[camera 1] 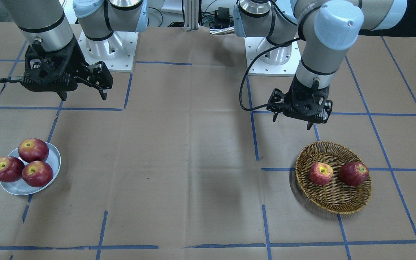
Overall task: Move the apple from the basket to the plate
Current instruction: 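Close the left gripper on the yellow-red apple in the basket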
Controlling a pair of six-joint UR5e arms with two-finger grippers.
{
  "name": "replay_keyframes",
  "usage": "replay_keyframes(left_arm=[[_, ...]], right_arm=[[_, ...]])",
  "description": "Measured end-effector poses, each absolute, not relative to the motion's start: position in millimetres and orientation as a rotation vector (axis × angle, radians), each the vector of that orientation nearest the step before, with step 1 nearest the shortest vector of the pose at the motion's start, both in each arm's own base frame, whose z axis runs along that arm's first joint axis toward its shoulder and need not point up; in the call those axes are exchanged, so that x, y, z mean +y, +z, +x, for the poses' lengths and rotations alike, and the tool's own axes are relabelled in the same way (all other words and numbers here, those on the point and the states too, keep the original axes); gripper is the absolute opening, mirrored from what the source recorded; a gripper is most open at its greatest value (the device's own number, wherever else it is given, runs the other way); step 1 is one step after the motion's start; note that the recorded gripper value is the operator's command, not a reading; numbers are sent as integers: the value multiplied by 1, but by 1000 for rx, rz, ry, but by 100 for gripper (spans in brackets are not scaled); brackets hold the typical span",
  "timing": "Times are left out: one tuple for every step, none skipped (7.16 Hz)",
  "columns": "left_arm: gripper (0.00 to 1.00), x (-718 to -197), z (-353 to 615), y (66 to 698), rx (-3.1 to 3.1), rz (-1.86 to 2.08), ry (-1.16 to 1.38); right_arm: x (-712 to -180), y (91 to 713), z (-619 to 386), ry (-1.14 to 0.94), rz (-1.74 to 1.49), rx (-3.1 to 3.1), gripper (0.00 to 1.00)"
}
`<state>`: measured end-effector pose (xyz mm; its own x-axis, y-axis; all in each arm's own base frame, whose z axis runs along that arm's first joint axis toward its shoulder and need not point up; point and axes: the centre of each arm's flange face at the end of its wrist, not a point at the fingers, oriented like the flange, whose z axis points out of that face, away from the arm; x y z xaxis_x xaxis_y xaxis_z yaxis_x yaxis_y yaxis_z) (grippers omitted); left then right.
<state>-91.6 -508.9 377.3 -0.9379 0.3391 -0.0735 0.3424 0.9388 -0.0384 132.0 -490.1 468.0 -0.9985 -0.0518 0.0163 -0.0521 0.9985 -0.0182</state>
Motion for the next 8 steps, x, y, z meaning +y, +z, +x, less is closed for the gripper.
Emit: replay_keyframes(left_arm=[[100,-527,-66,357,3017,584,-71],[100,-545,-38,333,3009,612,-66],[100,-560,-14,310,3003,629,-68],[100,-573,8,287,2999,641,-64],[100,-582,21,269,3002,645,-49],[100,-588,27,252,3007,650,-28],[100,-592,29,239,3014,652,-5],[100,-594,30,228,3020,653,17]], right_arm=[[-490,468,132,29,81,-3124,100],[-490,468,132,29,81,-3125,100],[-490,468,132,29,80,-3125,100],[-490,468,132,29,80,-3125,100],[-490,468,132,29,80,-3125,100],[-490,468,132,29,80,-3125,100],[-490,468,132,29,80,-3125,100],[-490,468,132,29,80,-3125,100]])
